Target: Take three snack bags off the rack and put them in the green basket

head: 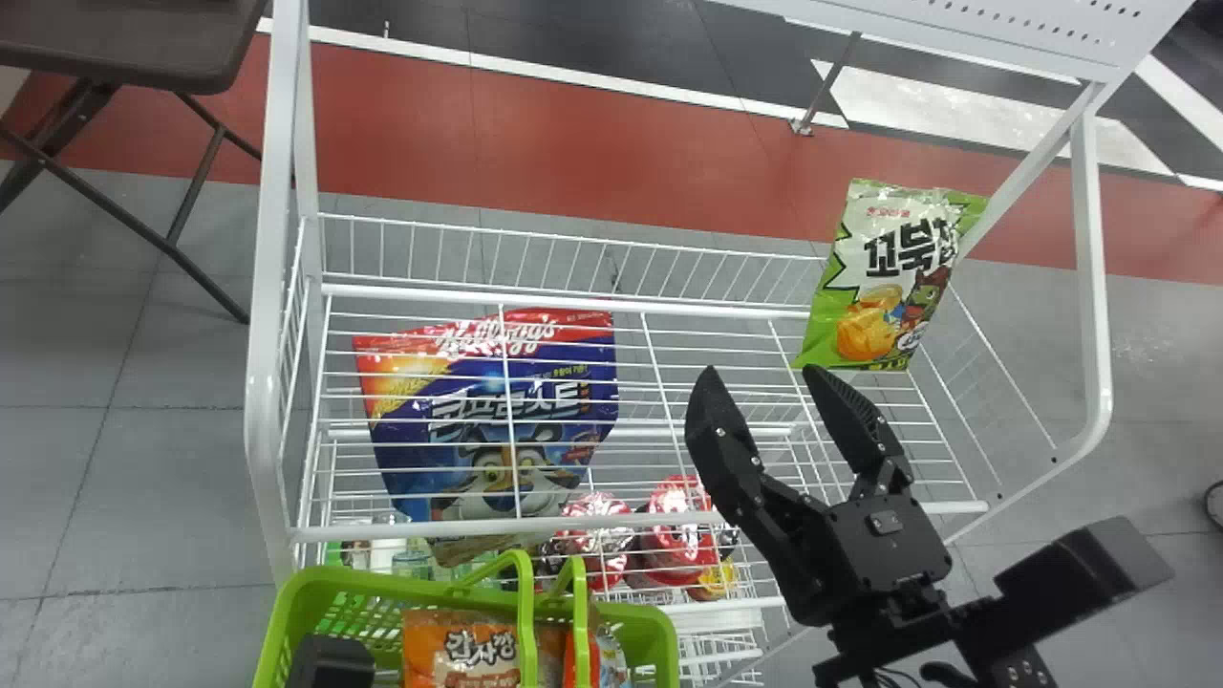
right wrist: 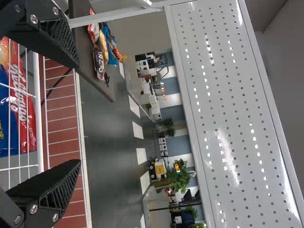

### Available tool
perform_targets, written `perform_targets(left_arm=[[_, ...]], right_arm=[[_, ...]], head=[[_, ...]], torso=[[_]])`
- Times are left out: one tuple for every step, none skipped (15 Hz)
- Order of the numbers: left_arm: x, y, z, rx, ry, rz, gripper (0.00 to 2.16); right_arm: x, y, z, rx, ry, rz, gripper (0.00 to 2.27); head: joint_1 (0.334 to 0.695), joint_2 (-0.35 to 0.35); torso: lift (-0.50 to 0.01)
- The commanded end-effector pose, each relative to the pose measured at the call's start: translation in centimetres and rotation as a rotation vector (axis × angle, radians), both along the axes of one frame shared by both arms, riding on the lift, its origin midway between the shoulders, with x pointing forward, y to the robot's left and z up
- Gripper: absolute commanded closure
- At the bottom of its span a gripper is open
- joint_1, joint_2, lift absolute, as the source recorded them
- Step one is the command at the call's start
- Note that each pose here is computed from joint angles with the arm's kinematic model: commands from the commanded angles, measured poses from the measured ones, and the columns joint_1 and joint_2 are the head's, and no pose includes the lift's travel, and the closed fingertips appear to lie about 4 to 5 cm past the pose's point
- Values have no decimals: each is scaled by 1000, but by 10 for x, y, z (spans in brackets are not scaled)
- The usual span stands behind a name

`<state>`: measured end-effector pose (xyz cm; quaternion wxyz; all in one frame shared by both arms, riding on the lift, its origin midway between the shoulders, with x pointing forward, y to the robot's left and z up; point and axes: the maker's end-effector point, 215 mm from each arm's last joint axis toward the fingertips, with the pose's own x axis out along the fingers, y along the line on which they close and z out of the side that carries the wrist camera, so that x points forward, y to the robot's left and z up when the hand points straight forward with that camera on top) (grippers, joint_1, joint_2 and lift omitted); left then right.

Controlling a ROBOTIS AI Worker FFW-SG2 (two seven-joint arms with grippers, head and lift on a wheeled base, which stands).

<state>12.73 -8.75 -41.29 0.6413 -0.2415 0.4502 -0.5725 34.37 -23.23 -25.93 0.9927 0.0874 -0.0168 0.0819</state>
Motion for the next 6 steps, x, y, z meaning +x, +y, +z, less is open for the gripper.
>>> perform_targets(left_arm=[[0,0,0,-1,0,0,1467],[0,1,0,-1,3,1,1467],[0,1,0,-1,4,2,1467],[0,1,0,-1,4,2,1467],[0,1,0,-1,4,2,1467],[0,1,0,-1,4,2,1467]], right_arm=[[0,0,0,1,-2,-2,107],[0,-1,-1,1,-2,-3,107],[0,-1,-2,1,0,-3,107],[0,-1,-2,1,0,-3,107],[0,-2,-2,1,0,-4,107],[0,-2,-2,1,0,-4,107]], head=[[695,-350],[695,-350],[695,-350],[695,-350],[695,-350],[695,-350]], torso=[[-26],[-26],[-26],[-26],[-26],[-26]])
